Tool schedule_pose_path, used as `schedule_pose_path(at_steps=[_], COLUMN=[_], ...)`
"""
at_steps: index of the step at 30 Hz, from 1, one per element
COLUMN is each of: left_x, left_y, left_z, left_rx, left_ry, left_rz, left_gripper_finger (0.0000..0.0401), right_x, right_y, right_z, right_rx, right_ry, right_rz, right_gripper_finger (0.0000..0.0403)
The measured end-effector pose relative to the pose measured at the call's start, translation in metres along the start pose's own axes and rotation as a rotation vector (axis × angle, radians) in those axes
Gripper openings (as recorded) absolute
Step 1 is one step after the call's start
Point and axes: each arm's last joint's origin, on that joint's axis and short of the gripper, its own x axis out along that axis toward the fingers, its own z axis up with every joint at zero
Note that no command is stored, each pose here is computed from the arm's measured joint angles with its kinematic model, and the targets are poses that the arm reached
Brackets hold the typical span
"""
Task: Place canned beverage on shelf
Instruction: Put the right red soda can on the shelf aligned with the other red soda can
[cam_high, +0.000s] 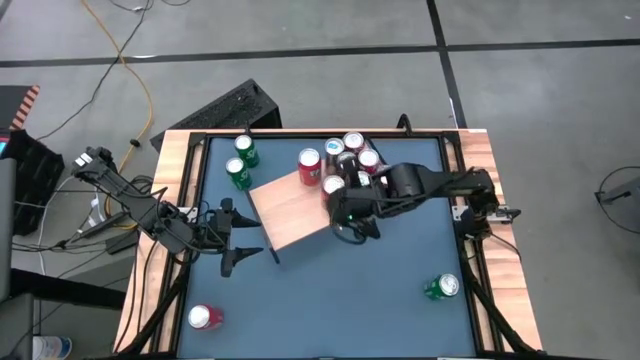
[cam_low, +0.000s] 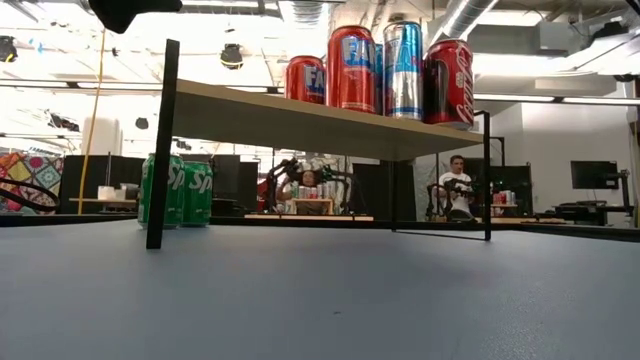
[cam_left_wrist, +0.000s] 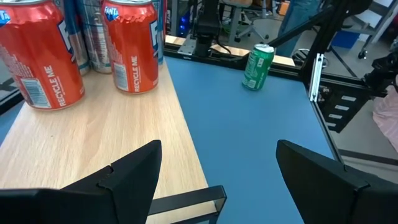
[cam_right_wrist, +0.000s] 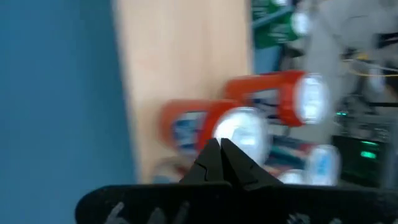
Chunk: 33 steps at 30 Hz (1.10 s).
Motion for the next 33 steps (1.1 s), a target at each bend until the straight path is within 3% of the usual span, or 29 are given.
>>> schedule_pose_path(at_steps=[6, 16, 33], left_x=[0.000, 0.000, 0.000], left_y=[0.000, 0.000, 0.000], left_z=[0.000, 0.000, 0.000], left_rx=[-0.010, -0.019, -0.017], left_ry=[0.000, 0.000, 0.001], left_rz=[0.000, -0.001, -0.001], left_gripper_finger=[0.0303, 0.0303, 0.0303], right_x=[0.003, 0.060, 0.086], right_y=[0.019, 0.034, 0.006], right_z=[0.002, -0.011, -0.011], right_rx=[0.032, 0.006, 0.009], right_ry=[0.017, 0.204, 0.129], right_rz=[0.102, 0.130, 0.088], right_gripper_finger=[0.0000, 0.0000, 0.0000])
